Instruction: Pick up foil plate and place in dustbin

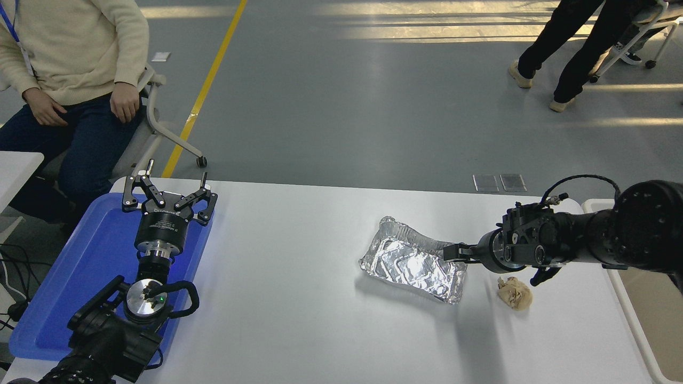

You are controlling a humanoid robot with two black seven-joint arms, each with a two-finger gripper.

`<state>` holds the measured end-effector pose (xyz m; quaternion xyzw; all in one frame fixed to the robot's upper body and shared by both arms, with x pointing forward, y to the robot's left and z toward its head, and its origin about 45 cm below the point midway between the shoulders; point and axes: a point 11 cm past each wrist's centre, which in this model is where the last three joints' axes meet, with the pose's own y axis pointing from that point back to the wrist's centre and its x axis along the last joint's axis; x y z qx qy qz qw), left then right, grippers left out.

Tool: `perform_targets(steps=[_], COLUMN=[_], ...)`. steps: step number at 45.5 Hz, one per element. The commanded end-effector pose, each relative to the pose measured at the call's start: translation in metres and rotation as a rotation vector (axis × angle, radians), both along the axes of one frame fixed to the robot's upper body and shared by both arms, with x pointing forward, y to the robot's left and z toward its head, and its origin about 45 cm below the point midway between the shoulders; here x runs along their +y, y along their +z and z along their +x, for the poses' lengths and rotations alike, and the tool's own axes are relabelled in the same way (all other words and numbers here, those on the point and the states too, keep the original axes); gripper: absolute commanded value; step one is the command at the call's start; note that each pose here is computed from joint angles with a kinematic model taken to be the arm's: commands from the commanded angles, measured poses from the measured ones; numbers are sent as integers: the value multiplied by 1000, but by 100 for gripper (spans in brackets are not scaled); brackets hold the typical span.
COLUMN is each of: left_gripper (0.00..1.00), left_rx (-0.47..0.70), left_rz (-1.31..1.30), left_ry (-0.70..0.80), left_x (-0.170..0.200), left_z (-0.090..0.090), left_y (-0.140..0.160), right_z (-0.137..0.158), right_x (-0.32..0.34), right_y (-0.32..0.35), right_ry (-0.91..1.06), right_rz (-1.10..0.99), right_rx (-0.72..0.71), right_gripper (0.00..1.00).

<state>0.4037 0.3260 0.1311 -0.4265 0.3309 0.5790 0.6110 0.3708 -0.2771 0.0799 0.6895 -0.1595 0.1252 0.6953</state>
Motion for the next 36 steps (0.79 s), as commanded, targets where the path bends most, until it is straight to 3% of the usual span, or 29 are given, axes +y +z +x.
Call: perform_targets(steps=[1,14,19,28,34,36], left_gripper=[100,100,100,100,100,100], left_rx=[0,0,0,0,0,0], left_rz=[0,0,0,0,-1,0], left_ry=[0,0,0,0,-1,0], left_x=[0,0,0,0,-1,0], left_z=[0,0,0,0,0,0], left_y=[0,0,0,0,0,0], right_z=[-6,-9,-11,-12,-12,-11], right_x=[0,22,24,25,26,26], right_y=[-9,-15,-16,-18,-18,-18], right_ry=[-17,-7,-8,-17,-17,-15], right_rz=[-20,25,30,36,38,44], right_rx=[-3,4,6,9,-1,-6], right_gripper=[100,98,93,48,27,6])
